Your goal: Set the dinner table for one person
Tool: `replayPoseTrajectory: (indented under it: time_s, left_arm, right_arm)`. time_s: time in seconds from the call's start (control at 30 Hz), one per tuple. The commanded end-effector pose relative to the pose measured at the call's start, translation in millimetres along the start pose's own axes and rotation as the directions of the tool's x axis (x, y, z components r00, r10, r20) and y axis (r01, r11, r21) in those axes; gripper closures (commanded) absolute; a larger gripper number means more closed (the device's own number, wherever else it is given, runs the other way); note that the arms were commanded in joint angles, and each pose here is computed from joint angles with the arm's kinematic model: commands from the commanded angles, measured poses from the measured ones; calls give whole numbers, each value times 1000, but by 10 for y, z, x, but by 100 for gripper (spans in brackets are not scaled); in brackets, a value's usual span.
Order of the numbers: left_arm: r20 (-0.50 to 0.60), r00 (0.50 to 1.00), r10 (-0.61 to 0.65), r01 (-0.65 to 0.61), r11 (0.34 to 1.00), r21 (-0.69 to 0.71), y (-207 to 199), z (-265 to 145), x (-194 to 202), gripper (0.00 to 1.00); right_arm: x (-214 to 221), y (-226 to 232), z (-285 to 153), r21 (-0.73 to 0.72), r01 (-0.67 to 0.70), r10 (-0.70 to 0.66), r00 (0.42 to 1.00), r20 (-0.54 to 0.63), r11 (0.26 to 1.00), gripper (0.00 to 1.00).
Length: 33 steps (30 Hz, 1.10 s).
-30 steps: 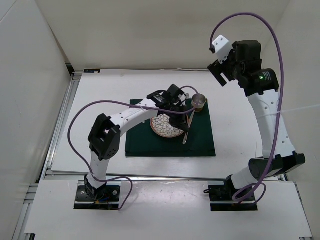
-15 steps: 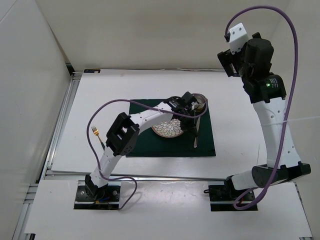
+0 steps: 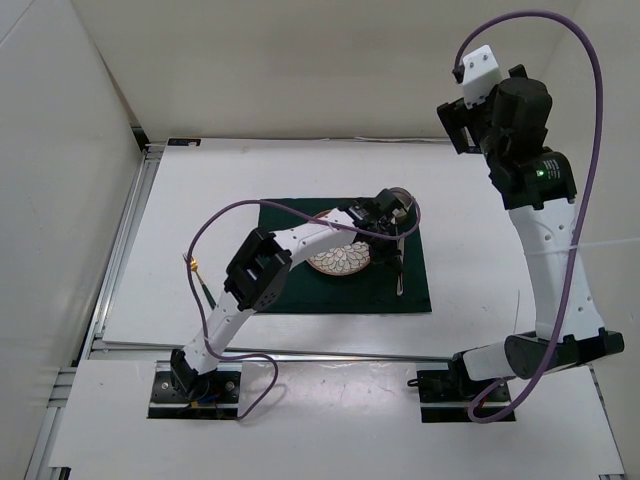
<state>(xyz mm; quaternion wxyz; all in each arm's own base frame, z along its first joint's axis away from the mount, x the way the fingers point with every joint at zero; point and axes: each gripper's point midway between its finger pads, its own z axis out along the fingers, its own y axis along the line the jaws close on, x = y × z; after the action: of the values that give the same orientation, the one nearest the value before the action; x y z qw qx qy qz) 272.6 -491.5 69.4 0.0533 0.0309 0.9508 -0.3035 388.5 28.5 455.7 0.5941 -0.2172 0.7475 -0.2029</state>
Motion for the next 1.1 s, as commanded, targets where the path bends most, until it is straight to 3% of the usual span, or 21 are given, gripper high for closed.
replayPoseTrajectory:
  time_s: [0.0, 0.53, 0.63, 0.73, 0.9, 1.07]
  left_arm:
    - [72, 997, 8, -11, 999, 32, -164, 28, -196, 90]
    - [133, 991, 13, -18, 999, 40, -240, 209, -350, 90]
    - [128, 992, 11, -15, 999, 33, -207, 250, -341, 77]
    - [128, 992, 11, -15, 999, 33, -207, 250, -341, 75]
    - [133, 991, 13, -18, 999, 40, -240, 209, -350, 45]
    - [154, 988, 25, -34, 998, 51, -309, 133, -395, 41]
  right_arm:
    - [-229, -251, -295, 53, -57, 52, 995, 89, 997, 0]
    - [-208, -153, -377, -8, -62, 62, 994, 91, 998, 0]
    - [-189, -142, -379, -12, -59, 60, 995, 84, 998, 0]
    - [-212, -146, -403, -19, -60, 61, 994, 91, 998, 0]
    - [-227, -143, -423, -27, -59, 61, 994, 95, 998, 0]
    - [-208, -132, -424, -31, -56, 59, 994, 87, 998, 0]
